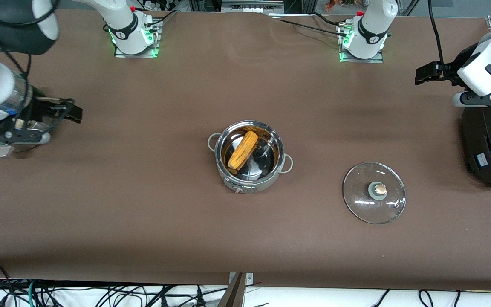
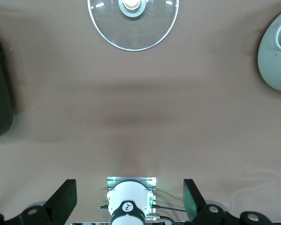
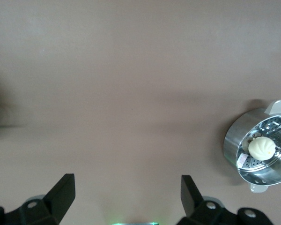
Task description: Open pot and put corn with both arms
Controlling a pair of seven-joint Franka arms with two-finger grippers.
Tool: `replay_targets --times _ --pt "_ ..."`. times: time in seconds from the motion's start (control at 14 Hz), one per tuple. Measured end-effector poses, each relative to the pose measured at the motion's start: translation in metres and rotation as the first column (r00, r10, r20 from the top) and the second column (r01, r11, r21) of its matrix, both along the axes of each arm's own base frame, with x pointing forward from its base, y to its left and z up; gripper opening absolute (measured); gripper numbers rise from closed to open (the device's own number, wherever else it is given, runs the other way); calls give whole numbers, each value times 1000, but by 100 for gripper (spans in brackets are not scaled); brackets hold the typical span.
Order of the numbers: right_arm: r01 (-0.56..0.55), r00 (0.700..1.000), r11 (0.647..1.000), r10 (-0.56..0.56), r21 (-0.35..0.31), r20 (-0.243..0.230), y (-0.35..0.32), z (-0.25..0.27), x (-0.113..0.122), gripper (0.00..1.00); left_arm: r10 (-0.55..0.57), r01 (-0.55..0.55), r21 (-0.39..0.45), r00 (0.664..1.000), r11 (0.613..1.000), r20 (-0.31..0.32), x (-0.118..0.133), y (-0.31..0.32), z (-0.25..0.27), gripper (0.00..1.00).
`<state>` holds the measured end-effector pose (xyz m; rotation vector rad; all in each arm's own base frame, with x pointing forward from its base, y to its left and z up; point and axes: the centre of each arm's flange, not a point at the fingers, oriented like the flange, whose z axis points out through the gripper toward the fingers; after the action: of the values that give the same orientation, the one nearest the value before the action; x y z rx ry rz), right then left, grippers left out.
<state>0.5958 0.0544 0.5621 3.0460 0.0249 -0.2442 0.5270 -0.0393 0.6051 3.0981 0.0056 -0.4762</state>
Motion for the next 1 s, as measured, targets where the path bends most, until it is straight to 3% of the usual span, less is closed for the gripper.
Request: replay_targets --times 0.14,0.36,0.57,1.0 --pt "2 1000 999 -2 32 -3 -9 -8 -3 100 1 -1 1 1000 1000 -3 -3 1 -1 100" --pt "-16 997 997 11 77 73 -4 -15 -11 100 6 -6 2 1000 1000 -7 -6 3 -8 100" --pt "17 993 996 -27 93 112 -28 -3 -28 100 30 -30 3 999 1000 -17 -3 15 -22 100" --pt "67 994 995 -73 77 78 -59 15 -48 100 38 -38 3 999 999 -19 -2 19 -24 100"
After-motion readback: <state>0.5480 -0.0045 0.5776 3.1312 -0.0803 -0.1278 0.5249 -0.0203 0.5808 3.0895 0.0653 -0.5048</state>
